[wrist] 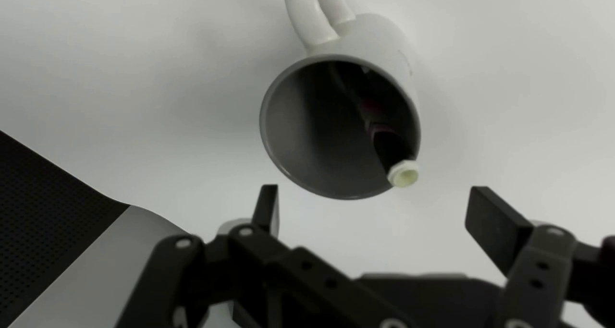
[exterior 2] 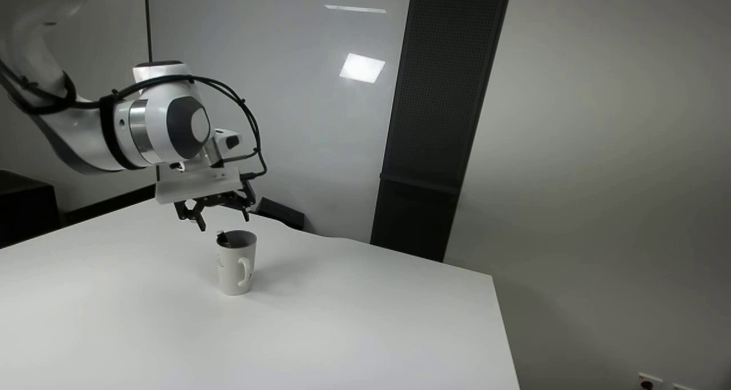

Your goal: Put the marker on the table

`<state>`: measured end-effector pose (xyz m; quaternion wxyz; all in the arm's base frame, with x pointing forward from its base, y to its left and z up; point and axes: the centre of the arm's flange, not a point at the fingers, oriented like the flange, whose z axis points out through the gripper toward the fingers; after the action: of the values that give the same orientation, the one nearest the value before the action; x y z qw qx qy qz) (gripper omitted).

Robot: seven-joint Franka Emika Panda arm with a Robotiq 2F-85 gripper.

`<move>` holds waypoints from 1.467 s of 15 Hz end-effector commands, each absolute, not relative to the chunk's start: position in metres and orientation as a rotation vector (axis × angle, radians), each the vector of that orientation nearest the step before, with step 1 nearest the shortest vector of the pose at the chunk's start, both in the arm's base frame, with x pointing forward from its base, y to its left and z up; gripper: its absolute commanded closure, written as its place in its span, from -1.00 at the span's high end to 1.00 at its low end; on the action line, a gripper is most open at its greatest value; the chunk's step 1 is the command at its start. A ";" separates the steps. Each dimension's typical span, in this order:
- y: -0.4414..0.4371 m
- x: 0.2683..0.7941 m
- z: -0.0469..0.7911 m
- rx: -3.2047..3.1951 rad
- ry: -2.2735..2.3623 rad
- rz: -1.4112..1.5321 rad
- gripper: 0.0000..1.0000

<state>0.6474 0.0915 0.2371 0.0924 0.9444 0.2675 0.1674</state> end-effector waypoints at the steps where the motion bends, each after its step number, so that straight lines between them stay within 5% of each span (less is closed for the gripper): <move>1: 0.089 0.655 0.233 2.769 0.793 0.504 1.00; 15: 0.087 0.654 0.218 2.752 0.801 0.486 1.00; 16: 0.087 0.654 0.217 2.746 0.797 0.497 0.50; 22: 0.090 0.653 0.217 2.716 0.818 0.524 -0.13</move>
<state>0.6471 0.0872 0.2180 0.1157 0.9358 0.2873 0.1685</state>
